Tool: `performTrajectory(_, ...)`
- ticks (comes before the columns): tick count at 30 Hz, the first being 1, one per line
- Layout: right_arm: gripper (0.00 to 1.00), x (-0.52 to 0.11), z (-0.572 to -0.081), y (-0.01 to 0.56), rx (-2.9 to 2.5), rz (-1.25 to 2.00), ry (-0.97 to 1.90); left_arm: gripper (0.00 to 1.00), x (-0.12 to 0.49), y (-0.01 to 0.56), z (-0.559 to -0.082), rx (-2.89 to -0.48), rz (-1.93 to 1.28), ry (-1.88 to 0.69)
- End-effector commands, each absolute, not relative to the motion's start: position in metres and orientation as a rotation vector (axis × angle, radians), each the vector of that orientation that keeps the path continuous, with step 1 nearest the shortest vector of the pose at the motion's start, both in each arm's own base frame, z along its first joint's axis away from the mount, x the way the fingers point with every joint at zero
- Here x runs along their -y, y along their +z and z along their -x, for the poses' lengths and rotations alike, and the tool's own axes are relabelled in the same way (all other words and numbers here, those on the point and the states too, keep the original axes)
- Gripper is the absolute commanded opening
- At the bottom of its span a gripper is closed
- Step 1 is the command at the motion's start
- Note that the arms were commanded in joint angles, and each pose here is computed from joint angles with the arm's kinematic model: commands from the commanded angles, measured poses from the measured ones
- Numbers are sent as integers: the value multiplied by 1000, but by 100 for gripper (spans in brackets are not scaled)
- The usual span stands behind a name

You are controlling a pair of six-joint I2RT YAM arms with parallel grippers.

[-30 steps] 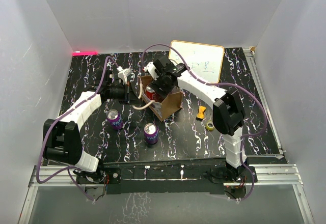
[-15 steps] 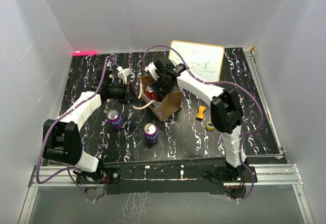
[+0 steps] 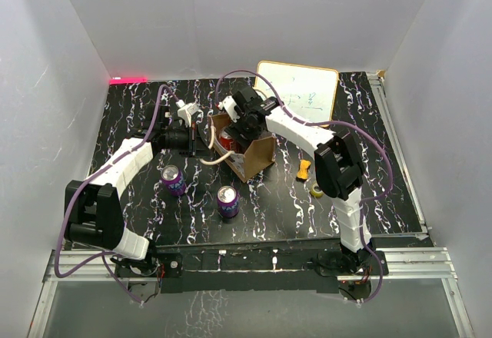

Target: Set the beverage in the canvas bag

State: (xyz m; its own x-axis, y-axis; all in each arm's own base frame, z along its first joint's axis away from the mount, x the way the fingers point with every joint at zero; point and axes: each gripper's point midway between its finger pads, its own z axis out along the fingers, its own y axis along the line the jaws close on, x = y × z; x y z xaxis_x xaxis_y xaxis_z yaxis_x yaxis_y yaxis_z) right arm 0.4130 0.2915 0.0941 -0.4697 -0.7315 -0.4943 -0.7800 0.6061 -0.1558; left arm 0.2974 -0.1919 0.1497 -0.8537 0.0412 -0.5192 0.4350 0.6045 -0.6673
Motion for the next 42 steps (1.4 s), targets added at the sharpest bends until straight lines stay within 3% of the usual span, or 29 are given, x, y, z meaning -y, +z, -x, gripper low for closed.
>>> performTrajectory(1,65,-293,-453,126,-2185,1105,52,0,191,168,-296,-2312,-419,-1154)
performTrajectory(9,81,-294,-459,146,-2146,1083,38,0,191,169,-294,-2306,-422,-1150)
performTrajectory(22,83,-306,-443,202,-2057,1078,168,0,192,174,-294,-2301,-421,-1165)
performTrajectory(33,83,-331,-392,266,-1845,1140,313,0,201,183,-290,-2269,-444,-1261)
performTrajectory(42,84,-325,-288,243,-1635,1493,567,16,205,194,-284,-2197,-513,-1313)
